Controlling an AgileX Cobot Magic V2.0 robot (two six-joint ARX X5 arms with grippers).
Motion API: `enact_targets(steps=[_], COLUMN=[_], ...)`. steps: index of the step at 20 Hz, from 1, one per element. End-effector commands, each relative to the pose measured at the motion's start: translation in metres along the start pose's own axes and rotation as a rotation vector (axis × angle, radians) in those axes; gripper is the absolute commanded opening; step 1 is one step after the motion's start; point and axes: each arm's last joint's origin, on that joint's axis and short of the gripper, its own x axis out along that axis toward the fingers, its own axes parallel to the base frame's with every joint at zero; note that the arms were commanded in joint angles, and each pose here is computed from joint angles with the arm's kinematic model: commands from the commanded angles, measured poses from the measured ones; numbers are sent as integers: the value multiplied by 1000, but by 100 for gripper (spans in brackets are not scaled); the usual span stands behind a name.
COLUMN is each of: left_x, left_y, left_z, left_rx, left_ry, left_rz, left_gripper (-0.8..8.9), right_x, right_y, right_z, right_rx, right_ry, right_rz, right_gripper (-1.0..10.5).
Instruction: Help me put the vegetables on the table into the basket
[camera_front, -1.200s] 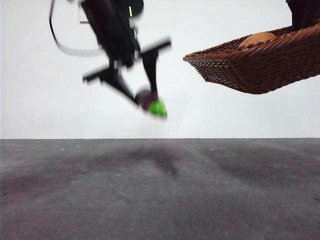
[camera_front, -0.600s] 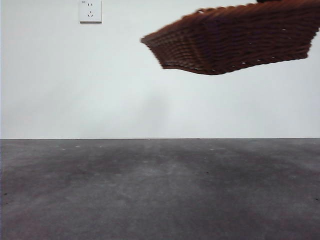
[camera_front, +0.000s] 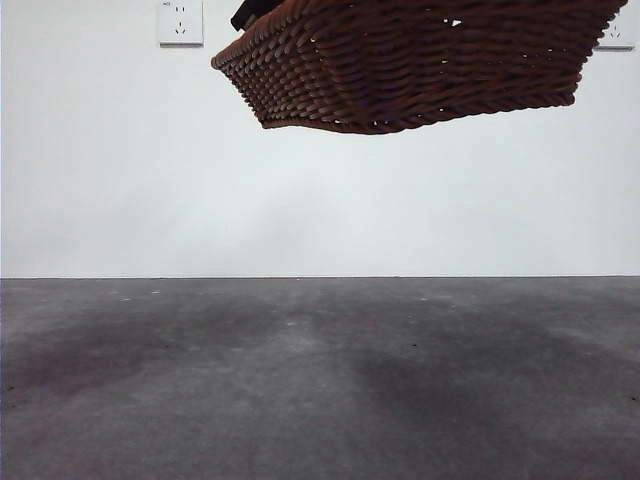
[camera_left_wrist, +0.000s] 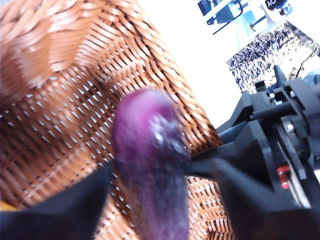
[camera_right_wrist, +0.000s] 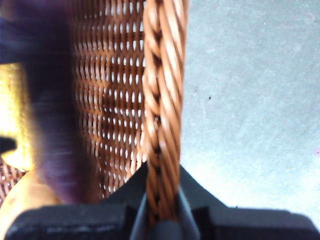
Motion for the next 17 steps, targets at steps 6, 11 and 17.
enact_targets(steps=[6,11,17], left_x=[-39,-117,-196], left_y=[-17,-30,-32], left_z=[-4,-36,-78], left_rx=[136,360,374], left_ry=[-24,14,-20], left_rz=[-70,26,257], left_gripper=[522,388,-9], right_x=[-1,0,35], right_y=[-7,-23,-68], right_z=[-3,1,22], right_rx=[35,71,170], right_ry=[24,-5,-9], right_rz=[-80,-105,-77], right_gripper=[-11,-11,-11])
